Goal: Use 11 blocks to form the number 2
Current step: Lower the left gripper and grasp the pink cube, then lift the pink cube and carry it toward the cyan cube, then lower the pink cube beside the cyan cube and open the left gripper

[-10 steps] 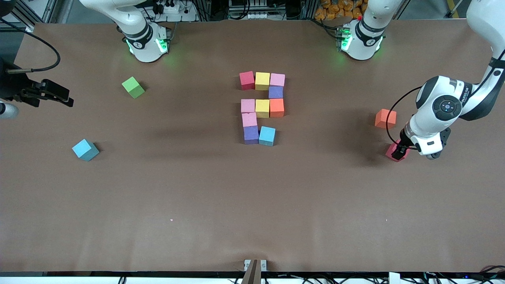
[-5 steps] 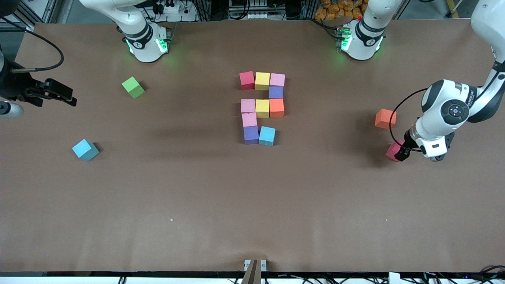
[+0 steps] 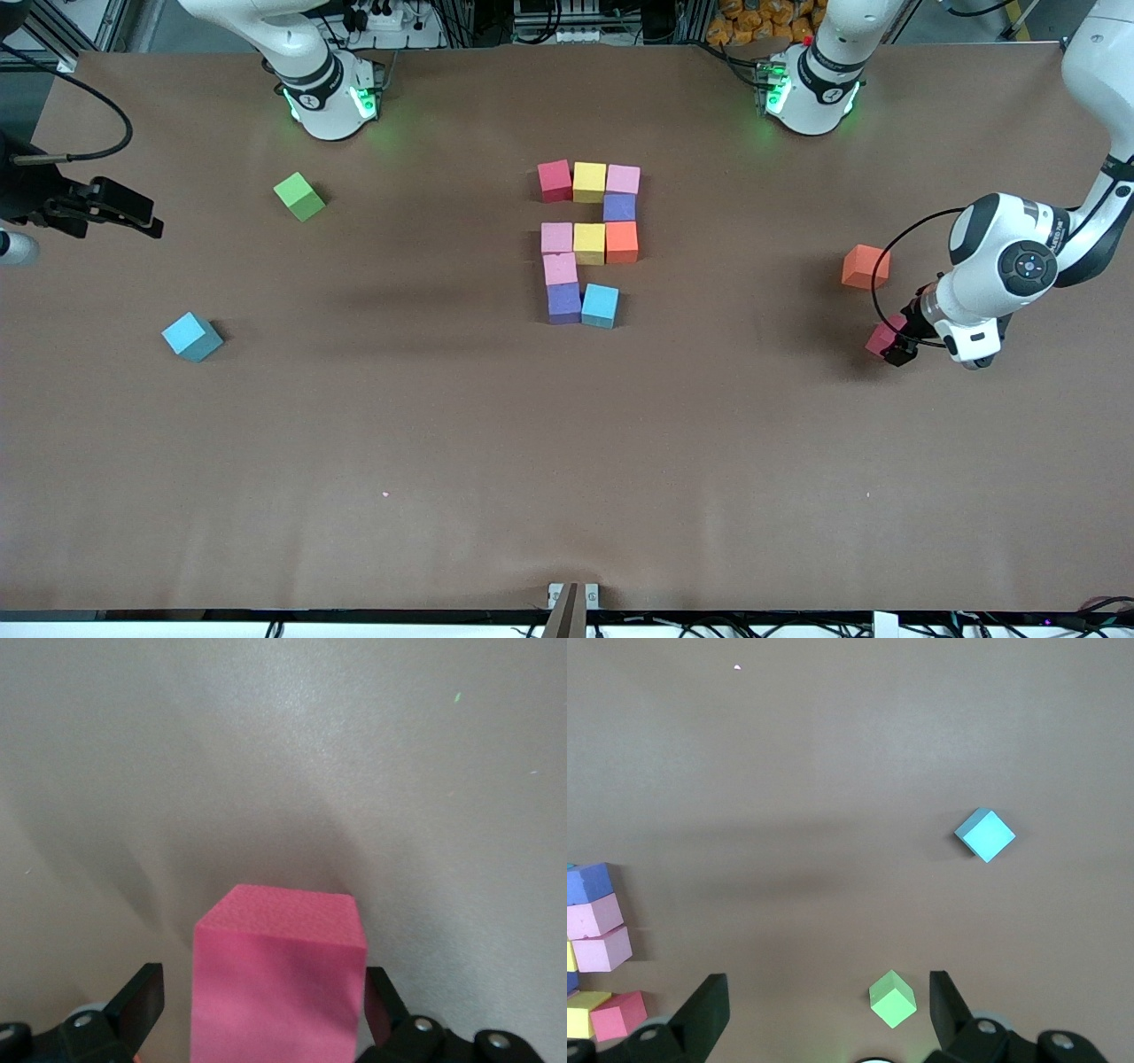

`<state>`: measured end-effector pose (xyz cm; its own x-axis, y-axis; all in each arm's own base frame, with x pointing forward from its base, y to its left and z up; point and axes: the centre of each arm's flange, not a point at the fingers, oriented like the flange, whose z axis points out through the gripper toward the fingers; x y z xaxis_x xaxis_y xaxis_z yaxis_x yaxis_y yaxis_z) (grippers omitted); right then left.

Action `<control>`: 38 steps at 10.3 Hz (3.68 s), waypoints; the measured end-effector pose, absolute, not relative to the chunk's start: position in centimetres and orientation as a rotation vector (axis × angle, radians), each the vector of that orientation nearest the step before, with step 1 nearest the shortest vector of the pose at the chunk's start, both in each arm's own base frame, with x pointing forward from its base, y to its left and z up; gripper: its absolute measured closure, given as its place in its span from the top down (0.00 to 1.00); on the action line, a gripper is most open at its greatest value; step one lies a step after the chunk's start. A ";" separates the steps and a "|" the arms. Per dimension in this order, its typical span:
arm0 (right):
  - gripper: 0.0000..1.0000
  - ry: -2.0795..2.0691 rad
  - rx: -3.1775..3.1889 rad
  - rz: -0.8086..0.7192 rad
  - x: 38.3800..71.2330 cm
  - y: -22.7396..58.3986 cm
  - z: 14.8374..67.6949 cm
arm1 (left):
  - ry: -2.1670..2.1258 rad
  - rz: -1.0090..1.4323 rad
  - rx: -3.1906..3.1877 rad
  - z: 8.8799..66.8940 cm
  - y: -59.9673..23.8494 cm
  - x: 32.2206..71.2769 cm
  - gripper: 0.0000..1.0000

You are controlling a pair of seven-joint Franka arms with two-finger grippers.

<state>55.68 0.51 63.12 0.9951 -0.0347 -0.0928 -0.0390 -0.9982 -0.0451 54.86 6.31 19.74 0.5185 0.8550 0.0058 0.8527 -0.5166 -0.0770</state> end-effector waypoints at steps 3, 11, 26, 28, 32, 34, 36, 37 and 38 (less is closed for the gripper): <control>1.00 0.056 -3.089 0.143 55.7 0.6 63.1 | -1.504 0.066 -2.679 19.1 6.9 54.8 0.91; 1.00 0.054 -3.080 0.143 55.7 0.7 63.1 | -1.674 0.016 -2.601 22.3 0.2 56.6 0.60; 1.00 0.055 -3.076 0.140 55.7 0.7 63.1 | -2.130 0.092 -2.234 21.1 -33.8 52.6 0.60; 1.00 0.058 -3.076 0.139 55.7 0.6 63.1 | -2.148 0.086 -2.208 20.0 -36.3 51.9 0.60; 1.00 0.058 -3.076 0.132 55.8 0.6 63.2 | -2.181 0.092 -2.174 19.7 -38.9 50.5 0.60; 1.00 0.051 -3.077 0.126 55.8 0.8 63.2 | -2.201 0.097 -2.144 19.4 -39.7 49.8 0.60; 1.00 0.027 -3.095 0.100 56.0 1.6 63.4 | -2.210 0.114 -2.125 19.2 -40.4 49.2 0.60; 1.00 0.020 -3.103 0.074 56.1 1.8 63.5 | -2.213 0.120 -2.120 19.2 -40.5 49.1 0.60; 1.00 0.016 -3.108 0.063 56.2 1.9 63.6 | -2.215 0.121 -2.118 19.2 -40.8 48.9 0.60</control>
